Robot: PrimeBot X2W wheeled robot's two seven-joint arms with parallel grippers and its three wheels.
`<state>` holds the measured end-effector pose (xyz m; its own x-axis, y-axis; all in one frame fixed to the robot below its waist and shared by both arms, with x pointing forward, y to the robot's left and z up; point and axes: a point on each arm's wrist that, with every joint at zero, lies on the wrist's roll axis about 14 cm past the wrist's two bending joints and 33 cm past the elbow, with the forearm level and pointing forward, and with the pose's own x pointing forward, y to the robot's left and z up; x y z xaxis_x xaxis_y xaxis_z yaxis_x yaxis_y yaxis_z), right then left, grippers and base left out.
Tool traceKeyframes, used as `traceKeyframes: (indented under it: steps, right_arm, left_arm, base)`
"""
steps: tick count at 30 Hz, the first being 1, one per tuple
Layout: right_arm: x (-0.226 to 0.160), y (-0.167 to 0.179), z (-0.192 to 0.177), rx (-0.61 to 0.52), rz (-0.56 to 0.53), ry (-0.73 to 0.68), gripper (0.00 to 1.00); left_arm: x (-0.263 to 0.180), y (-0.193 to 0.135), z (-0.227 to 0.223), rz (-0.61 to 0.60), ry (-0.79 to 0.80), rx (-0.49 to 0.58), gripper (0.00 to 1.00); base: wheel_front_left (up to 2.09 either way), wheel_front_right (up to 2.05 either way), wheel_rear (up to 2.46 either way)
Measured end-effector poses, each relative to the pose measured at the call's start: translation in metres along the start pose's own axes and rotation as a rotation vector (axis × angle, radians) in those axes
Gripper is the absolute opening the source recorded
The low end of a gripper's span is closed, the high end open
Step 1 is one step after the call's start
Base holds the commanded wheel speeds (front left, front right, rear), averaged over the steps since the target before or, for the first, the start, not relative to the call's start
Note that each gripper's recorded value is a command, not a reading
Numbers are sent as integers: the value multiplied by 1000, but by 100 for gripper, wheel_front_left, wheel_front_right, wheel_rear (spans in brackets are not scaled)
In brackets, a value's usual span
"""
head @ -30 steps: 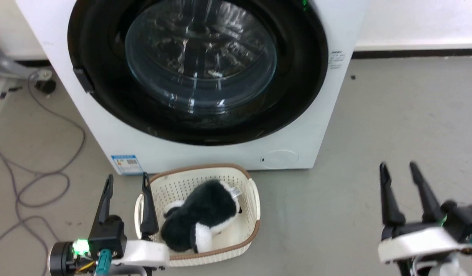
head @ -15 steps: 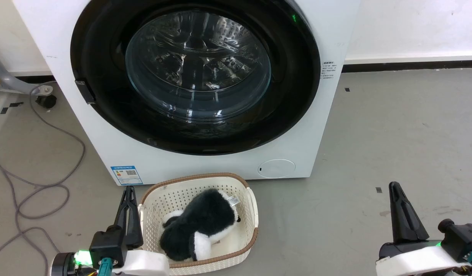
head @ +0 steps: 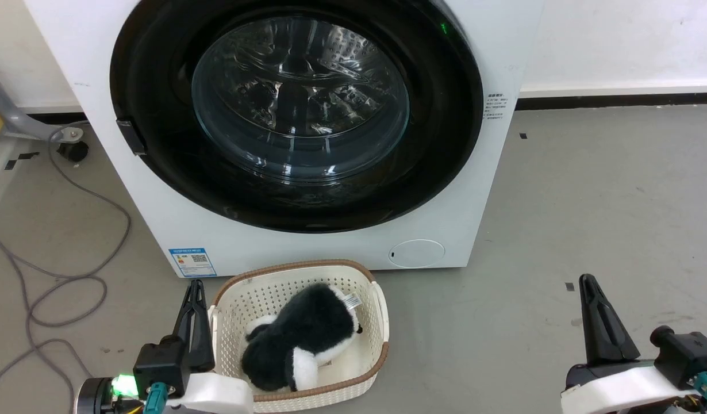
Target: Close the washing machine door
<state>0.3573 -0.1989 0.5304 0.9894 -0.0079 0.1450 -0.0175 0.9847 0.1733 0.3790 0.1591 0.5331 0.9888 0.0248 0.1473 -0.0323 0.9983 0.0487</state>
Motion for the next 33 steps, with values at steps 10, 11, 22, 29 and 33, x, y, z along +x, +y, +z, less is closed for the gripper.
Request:
traceKeyframes:
  steps: [10,11,22,29,33]
  right_arm:
    - [2,4,-1,-16,13,17,0]
    - [2,4,-1,-17,14,17,0]
    - [3,8,-3,-35,29,34,0]
    - [4,11,-4,-56,40,46,0]
    - [5,12,-4,-60,44,51,0]
  left_arm:
    - [-1,1,-1,-4,17,-5,0]
    - [-1,2,-1,-3,17,-5,0]
    - [-1,4,-2,-6,31,-1,0]
    - [-2,6,-2,-5,40,-3,0]
    - [-2,6,-3,-9,47,-4,0]
  base:
    - [0,0,0]
    - [0,0,0]
    - [0,0,0]
    - [0,0,0]
    - [0,0,0]
